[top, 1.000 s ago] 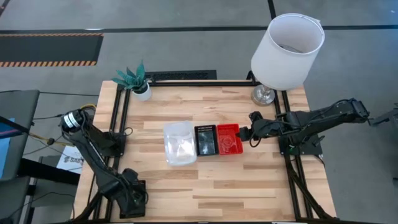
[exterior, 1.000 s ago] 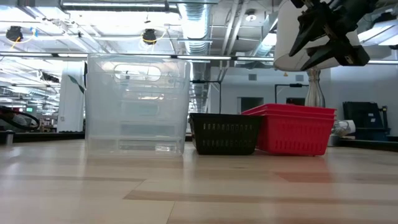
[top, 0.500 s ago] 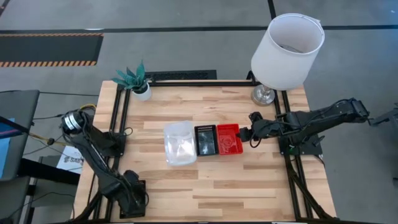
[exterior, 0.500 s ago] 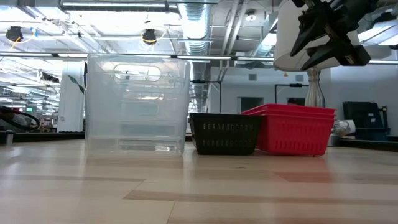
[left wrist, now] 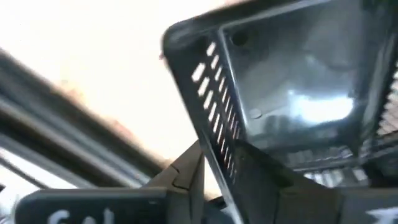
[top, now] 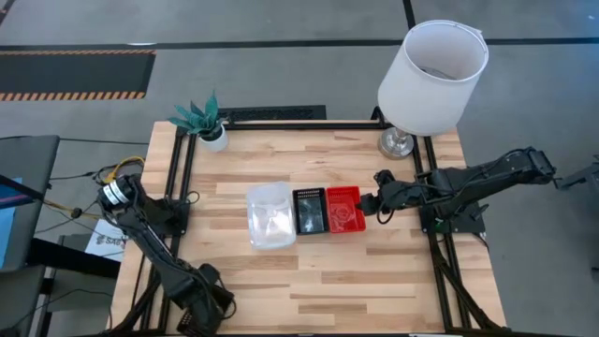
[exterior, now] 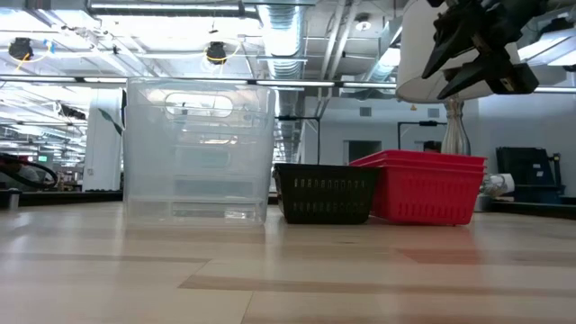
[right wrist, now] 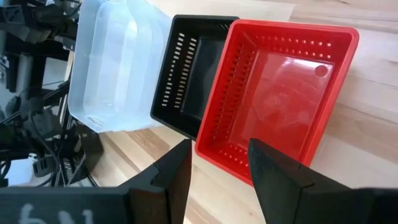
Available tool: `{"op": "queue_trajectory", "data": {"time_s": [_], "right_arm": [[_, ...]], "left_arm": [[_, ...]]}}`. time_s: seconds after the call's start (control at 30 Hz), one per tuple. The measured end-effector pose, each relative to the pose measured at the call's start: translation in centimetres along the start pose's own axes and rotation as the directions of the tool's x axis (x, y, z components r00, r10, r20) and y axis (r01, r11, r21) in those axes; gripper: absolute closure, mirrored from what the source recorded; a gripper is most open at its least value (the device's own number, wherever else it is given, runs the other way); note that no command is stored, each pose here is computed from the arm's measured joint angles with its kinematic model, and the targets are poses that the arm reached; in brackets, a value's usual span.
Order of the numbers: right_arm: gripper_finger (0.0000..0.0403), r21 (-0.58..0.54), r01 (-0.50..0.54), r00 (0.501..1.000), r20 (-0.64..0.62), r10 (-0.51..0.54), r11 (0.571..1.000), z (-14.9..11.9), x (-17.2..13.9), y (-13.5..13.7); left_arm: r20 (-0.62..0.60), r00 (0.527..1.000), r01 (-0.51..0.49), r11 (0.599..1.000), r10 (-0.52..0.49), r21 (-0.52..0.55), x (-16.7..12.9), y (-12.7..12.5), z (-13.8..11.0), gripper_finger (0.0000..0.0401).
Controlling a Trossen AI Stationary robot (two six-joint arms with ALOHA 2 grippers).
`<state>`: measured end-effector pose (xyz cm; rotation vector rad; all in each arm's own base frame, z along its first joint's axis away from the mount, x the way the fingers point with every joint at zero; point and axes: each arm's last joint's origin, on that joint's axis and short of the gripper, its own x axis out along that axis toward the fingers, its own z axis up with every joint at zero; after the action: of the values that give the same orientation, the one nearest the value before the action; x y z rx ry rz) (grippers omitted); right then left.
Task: Stack baskets by color
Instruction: Stack the bottom black bin on the top black bin
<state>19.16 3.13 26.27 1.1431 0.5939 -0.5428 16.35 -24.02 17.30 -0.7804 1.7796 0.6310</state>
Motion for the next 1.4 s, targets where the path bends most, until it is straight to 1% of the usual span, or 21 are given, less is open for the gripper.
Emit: {"op": "queue_trajectory", "data": {"time_s": [0.13, 0.27, 0.47, 0.63, 0.77, 0.87, 0.9, 1.0, 1.13, 1.2, 1.27, 1.4], "right_arm": [[0.0225, 0.001, -0.003, 1.000, 0.001, 0.003, 1.000, 0.0, 0.0, 0.0], [0.0225, 0.003, -0.013, 1.000, 0.002, 0.013, 1.000, 0.0, 0.0, 0.1], [0.0229, -0.001, -0.066, 0.998, -0.006, 0.066, 0.998, -0.4, -0.1, 0.7], [0.0229, -0.005, -0.117, 0.992, -0.047, 0.116, 0.993, -1.5, -0.5, 1.2], [0.0232, 0.009, -0.129, 0.987, -0.092, 0.129, 0.992, -2.7, -0.8, 1.4], [0.0232, 0.041, -0.113, 0.987, -0.108, 0.117, 0.993, -4.0, -0.7, 1.4], [0.0231, 0.046, -0.105, 0.988, -0.113, 0.109, 0.993, -4.4, -0.5, 1.4], [0.0230, 0.056, -0.079, 0.988, -0.128, 0.086, 0.995, -6.1, 0.3, 1.6], [0.0230, 0.064, -0.072, 0.986, -0.149, 0.081, 0.995, -8.2, 2.1, 2.1], [0.0230, 0.071, -0.089, 0.985, -0.141, 0.098, 0.994, -9.3, 3.0, 2.4], [0.0230, 0.094, -0.119, 0.983, -0.129, 0.130, 0.988, -10.1, 4.0, 2.8], [0.0233, 0.097, -0.162, 0.980, -0.104, 0.172, 0.982, -11.7, 5.8, 3.7]], "left_arm": [[0.045, 0.995, 0.088, 0.996, -0.088, -0.008, -0.4, -0.9, 0.8, 0.0359], [0.089, 0.988, 0.131, 0.991, -0.128, -0.023, -0.8, -1.4, 2.0, 0.0394], [0.119, 0.979, 0.169, 0.986, -0.167, -0.007, -1.9, -1.9, 4.8, 0.0399], [0.155, 0.966, 0.203, 0.979, -0.206, 0.034, -3.2, -2.4, 7.0, 0.0400], [0.204, 0.948, 0.236, 0.970, -0.244, 0.063, -4.5, -2.8, 8.8, 0.0400], [0.250, 0.924, 0.283, 0.957, -0.289, 0.062, -5.3, -3.1, 10.5, 0.0401], [0.262, 0.913, 0.308, 0.950, -0.312, 0.057, -5.6, -3.3, 11.0, 0.0401], [0.326, 0.860, 0.400, 0.915, -0.393, 0.051, -6.5, -3.9, 12.5, 0.0401], [0.401, 0.778, 0.514, 0.857, -0.484, 0.038, -7.6, -4.5, 14.4, 0.0401], [0.436, 0.736, 0.562, 0.826, -0.518, 0.034, -8.2, -4.7, 15.1, 0.0401], [0.454, 0.705, 0.604, 0.797, -0.545, 0.018, -8.6, -4.9, 15.7, 0.0401], [0.517, 0.638, 0.677, 0.735, -0.570, -0.025, -9.1, -5.2, 16.2, 0.0401]]}}
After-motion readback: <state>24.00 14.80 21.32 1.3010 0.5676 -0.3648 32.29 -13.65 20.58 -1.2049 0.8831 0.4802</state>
